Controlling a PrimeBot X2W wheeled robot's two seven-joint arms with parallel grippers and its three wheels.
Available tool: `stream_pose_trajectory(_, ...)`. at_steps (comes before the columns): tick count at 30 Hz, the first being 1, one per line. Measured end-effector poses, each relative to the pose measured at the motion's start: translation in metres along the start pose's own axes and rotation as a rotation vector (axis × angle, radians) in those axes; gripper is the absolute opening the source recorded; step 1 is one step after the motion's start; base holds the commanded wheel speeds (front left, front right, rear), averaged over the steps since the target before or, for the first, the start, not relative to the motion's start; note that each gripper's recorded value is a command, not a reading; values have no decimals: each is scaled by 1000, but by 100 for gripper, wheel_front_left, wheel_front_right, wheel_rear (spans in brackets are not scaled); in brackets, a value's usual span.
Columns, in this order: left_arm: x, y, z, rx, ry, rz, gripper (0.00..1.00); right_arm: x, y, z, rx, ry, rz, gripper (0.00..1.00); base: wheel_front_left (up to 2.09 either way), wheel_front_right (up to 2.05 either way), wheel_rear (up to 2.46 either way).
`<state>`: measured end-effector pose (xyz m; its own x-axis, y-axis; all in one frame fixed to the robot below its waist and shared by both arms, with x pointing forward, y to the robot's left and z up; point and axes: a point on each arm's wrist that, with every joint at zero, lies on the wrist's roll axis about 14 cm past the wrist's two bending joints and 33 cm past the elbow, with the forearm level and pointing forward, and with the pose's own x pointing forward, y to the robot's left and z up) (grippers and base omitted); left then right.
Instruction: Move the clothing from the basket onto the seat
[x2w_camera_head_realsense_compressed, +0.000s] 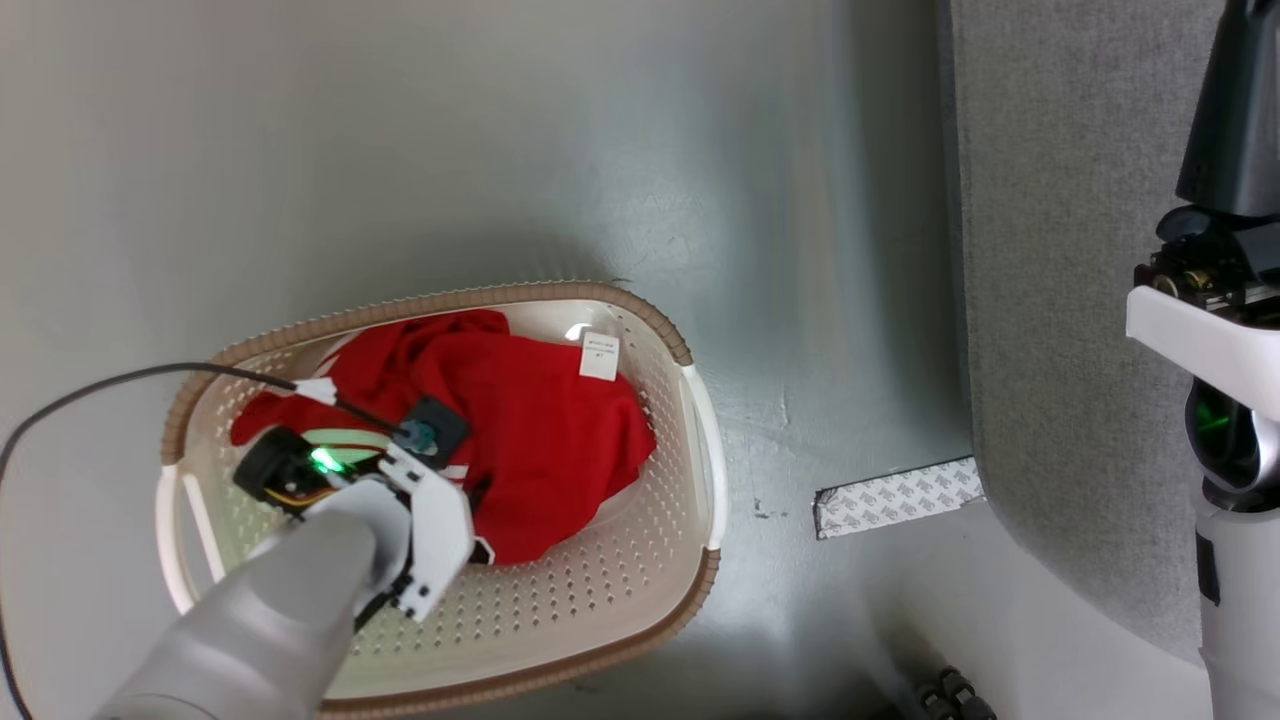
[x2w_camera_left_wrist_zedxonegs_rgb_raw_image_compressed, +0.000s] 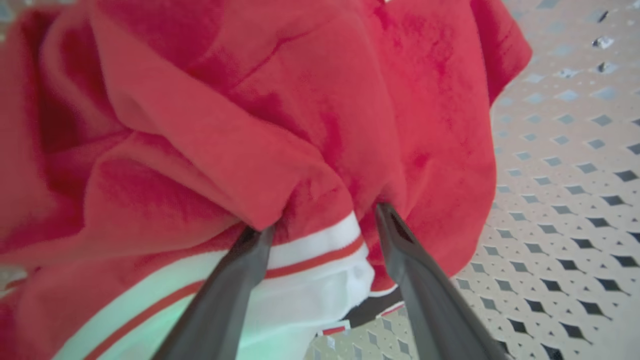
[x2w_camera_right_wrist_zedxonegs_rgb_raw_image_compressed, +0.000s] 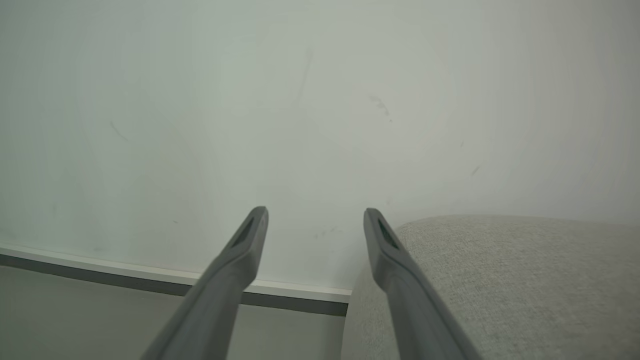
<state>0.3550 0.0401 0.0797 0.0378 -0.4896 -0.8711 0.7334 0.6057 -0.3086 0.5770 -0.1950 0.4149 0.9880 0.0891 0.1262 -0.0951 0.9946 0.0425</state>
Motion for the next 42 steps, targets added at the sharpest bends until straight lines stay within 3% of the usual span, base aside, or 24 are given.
stream_pose_trajectory(6,1,9,-9,10,69,12,98,-2,-1,-2,-6,8,0,100,0,0,0)
stream_pose_trajectory(7,2,7,-11,14,81,6,70,-2,-1,-1,-7,8,-1,100,0,0,0)
stream_pose_trajectory(9,1,6,-8,17,74,1,0,-2,-1,-1,-7,8,-3,100,0,0,0)
stream_pose_trajectory(25,-19,11,19,-3,-35,34,0,-4,-1,22,-4,-25,-10,100,0,0,0)
stream_pose_trajectory(42,-105,-35,79,-17,-313,84,0,-33,8,102,9,-95,16,100,0,0,0)
